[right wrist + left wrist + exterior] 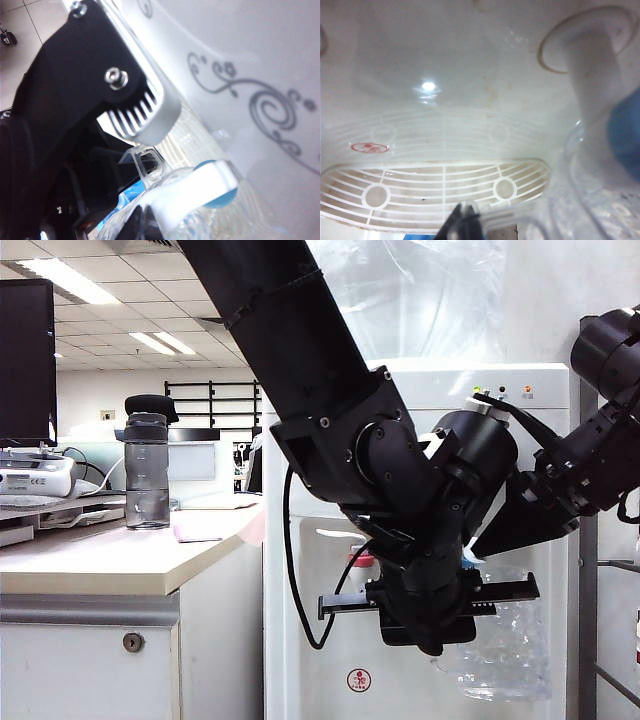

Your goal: Pick up the plastic mug from the left desk, go to the cold water outlet of the water dispenser, press the vertical switch to get some water, then put the mug back on the desk.

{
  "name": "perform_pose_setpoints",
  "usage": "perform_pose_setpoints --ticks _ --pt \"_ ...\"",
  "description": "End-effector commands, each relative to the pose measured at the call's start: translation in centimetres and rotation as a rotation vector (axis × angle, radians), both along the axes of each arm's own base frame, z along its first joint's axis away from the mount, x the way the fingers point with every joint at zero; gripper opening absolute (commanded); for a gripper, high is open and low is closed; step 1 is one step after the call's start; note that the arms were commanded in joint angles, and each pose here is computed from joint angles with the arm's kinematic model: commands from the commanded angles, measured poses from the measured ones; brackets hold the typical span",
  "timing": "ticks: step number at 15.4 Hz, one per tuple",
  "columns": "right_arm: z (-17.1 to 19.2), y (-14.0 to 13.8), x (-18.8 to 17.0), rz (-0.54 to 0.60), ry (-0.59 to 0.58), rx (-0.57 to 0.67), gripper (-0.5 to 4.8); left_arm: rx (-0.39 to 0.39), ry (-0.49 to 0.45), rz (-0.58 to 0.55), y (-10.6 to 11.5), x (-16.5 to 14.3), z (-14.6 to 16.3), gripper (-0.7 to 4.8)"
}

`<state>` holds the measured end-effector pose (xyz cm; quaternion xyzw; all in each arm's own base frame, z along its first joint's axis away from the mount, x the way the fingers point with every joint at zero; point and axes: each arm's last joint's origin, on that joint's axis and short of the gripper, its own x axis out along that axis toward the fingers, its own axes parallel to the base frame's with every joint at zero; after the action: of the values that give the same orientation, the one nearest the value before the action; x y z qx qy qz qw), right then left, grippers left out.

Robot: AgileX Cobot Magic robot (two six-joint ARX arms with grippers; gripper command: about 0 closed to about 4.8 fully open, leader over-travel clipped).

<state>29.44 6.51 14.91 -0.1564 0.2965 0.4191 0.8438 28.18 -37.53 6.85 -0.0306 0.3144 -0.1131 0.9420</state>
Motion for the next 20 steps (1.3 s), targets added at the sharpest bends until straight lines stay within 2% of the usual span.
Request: perform_pose_setpoints --ticks 1,20 --pt "-0.48 -0.1 -0.22 -0.024 0.038 -0.03 -0.05 -0.068 -0.036 -0.036 -0.69 0.28 1.35 -0.06" --pt "-0.39 -0.07 -0.15 -0.021 0.027 -0.026 -0.05 -0.07 -0.037 -0.035 -0.7 0.28 1.37 -0.06"
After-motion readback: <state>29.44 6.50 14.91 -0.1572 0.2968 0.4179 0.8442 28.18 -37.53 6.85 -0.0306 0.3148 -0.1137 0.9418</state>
